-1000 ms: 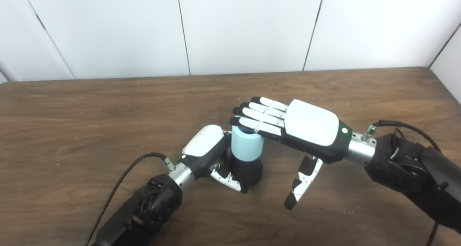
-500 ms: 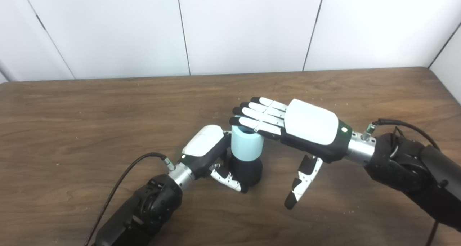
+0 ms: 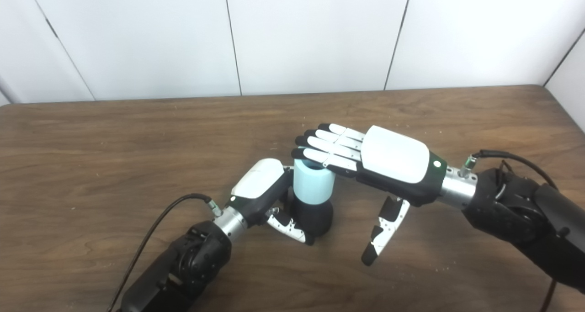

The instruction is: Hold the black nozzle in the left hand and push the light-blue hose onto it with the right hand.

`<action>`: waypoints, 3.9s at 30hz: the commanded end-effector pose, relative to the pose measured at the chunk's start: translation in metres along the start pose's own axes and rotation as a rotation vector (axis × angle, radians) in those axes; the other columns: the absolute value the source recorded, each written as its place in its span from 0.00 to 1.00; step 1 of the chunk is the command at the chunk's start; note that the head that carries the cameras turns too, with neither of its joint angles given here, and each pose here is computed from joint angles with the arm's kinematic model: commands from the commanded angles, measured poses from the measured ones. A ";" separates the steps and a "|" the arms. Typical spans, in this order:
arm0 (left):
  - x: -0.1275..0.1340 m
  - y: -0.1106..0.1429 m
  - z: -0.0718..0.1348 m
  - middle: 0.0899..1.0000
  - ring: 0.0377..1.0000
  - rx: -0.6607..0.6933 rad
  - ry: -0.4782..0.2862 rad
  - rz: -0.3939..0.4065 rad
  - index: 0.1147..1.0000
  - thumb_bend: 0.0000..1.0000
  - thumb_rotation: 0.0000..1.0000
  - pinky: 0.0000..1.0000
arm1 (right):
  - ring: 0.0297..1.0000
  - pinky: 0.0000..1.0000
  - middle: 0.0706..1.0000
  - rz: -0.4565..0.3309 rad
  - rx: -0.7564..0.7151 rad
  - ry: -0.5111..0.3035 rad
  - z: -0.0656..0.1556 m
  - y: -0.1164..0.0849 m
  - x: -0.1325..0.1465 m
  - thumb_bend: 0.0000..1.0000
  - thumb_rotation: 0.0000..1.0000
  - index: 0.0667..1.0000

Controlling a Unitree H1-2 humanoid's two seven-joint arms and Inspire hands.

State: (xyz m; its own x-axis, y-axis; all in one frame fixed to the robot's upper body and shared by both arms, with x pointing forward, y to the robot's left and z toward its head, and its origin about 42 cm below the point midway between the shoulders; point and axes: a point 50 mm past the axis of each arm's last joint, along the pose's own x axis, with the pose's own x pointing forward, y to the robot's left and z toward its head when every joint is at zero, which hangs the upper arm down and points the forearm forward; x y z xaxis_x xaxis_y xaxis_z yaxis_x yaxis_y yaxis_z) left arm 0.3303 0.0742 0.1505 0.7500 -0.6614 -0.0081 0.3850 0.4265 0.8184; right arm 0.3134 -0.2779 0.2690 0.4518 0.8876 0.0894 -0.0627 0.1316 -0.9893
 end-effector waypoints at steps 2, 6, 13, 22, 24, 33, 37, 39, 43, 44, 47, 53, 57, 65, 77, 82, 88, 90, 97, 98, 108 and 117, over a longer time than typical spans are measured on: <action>-0.023 -0.044 -0.024 0.41 0.42 -0.016 0.136 -0.223 0.43 0.53 0.00 0.45 | 1.00 1.00 1.00 0.096 -0.021 0.006 -0.003 0.006 -0.006 1.00 0.67 1.00; -0.023 -0.044 -0.023 0.42 0.43 -0.017 0.137 -0.224 0.42 0.53 0.00 0.46 | 1.00 1.00 1.00 0.101 -0.019 0.005 -0.003 0.007 -0.006 1.00 0.67 1.00; -0.023 -0.045 -0.023 0.42 0.42 -0.020 0.138 -0.222 0.42 0.53 0.00 0.46 | 1.00 1.00 1.00 0.115 -0.011 0.003 -0.001 0.012 -0.006 1.00 0.67 1.00; -0.023 -0.046 -0.022 0.40 0.40 -0.016 0.135 -0.221 0.43 0.53 0.00 0.44 | 1.00 1.00 1.00 0.118 -0.012 0.002 -0.002 0.010 -0.005 1.00 0.66 1.00; -0.023 -0.045 -0.022 0.41 0.41 -0.016 0.135 -0.221 0.43 0.53 0.00 0.45 | 1.00 1.00 1.00 0.118 -0.013 0.002 -0.002 0.010 -0.005 1.00 0.66 1.00; -0.023 -0.045 -0.022 0.41 0.41 -0.017 0.135 -0.221 0.42 0.53 0.00 0.45 | 1.00 1.00 1.00 0.119 -0.015 0.002 -0.002 0.013 -0.005 1.00 0.66 1.00; -0.023 -0.045 -0.022 0.41 0.41 -0.016 0.136 -0.221 0.43 0.53 0.00 0.45 | 1.00 1.00 1.00 0.122 -0.013 0.003 -0.001 0.015 -0.004 1.00 0.66 1.00; -0.023 -0.045 -0.022 0.41 0.40 -0.015 0.136 -0.221 0.43 0.53 0.00 0.44 | 1.00 1.00 1.00 0.122 -0.011 0.004 -0.002 0.016 -0.004 1.00 0.66 1.00; -0.023 -0.045 -0.022 0.40 0.39 -0.013 0.134 -0.219 0.43 0.53 0.00 0.42 | 1.00 1.00 1.00 0.125 -0.009 0.006 -0.002 0.018 -0.004 1.00 0.67 1.00; -0.023 -0.044 -0.022 0.40 0.39 -0.012 0.133 -0.219 0.43 0.53 0.00 0.42 | 1.00 1.00 1.00 0.125 -0.008 0.006 -0.001 0.019 -0.004 1.00 0.67 1.00; -0.024 -0.044 -0.023 0.41 0.40 -0.012 0.133 -0.221 0.43 0.53 0.00 0.43 | 1.00 1.00 1.00 0.128 -0.006 0.004 0.000 0.021 -0.004 1.00 0.67 1.00; -0.024 -0.043 -0.022 0.42 0.43 -0.013 0.133 -0.220 0.42 0.53 0.00 0.45 | 1.00 1.00 1.00 0.134 -0.003 0.004 0.000 0.022 -0.004 1.00 0.67 1.00; -0.023 -0.043 -0.023 0.42 0.43 -0.017 0.135 -0.224 0.42 0.53 0.00 0.46 | 1.00 1.00 1.00 0.137 0.004 0.006 -0.001 0.022 -0.003 1.00 0.67 1.00; -0.023 -0.042 -0.023 0.41 0.42 -0.018 0.135 -0.224 0.42 0.53 0.00 0.46 | 1.00 1.00 1.00 0.141 0.006 0.007 -0.001 0.025 -0.003 1.00 0.67 1.00; -0.024 -0.041 -0.022 0.41 0.41 -0.020 0.136 -0.218 0.43 0.53 0.00 0.44 | 1.00 1.00 1.00 0.162 0.012 0.005 0.000 0.028 -0.003 1.00 0.66 1.00; -0.023 -0.042 -0.021 0.41 0.42 -0.022 0.135 -0.220 0.43 0.53 0.00 0.46 | 1.00 1.00 1.00 0.171 0.015 0.007 0.001 0.033 -0.004 1.00 0.66 1.00; -0.024 -0.042 -0.022 0.44 0.45 -0.021 0.133 -0.221 0.40 0.53 0.00 0.47 | 1.00 1.00 1.00 0.191 0.017 0.015 0.000 0.038 -0.006 1.00 0.66 1.00; -0.024 -0.042 -0.022 0.44 0.43 -0.020 0.134 -0.221 0.41 0.53 0.00 0.46 | 1.00 1.00 1.00 0.196 0.016 0.015 0.000 0.039 -0.006 1.00 0.66 1.00; -0.024 -0.043 -0.022 0.44 0.45 -0.018 0.135 -0.223 0.40 0.53 0.00 0.47 | 1.00 1.00 1.00 0.204 0.025 0.011 0.003 0.042 -0.005 1.00 0.66 1.00; -0.024 -0.043 -0.022 0.44 0.45 -0.018 0.135 -0.223 0.40 0.53 0.00 0.47 | 1.00 1.00 1.00 0.204 0.029 0.010 0.003 0.041 -0.005 1.00 0.66 1.00; -0.023 -0.043 -0.020 0.43 0.44 -0.017 0.133 -0.218 0.41 0.53 0.00 0.48 | 1.00 1.00 1.00 0.207 0.038 -0.012 0.012 0.044 -0.005 1.00 0.66 1.00; -0.023 -0.044 -0.021 0.43 0.43 -0.019 0.133 -0.216 0.41 0.53 0.00 0.48 | 1.00 1.00 1.00 0.203 0.010 -0.034 0.011 0.035 0.002 1.00 0.66 1.00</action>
State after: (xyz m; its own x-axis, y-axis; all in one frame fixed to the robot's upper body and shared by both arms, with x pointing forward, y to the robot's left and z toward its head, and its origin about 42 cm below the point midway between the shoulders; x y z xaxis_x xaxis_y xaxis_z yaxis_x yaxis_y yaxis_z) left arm 0.3291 0.0769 0.1505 0.7547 -0.6559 -0.0130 0.3868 0.4289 0.8163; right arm 0.3124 -0.2705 0.2555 0.4473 0.8926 0.0566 -0.0948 0.1103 -0.9894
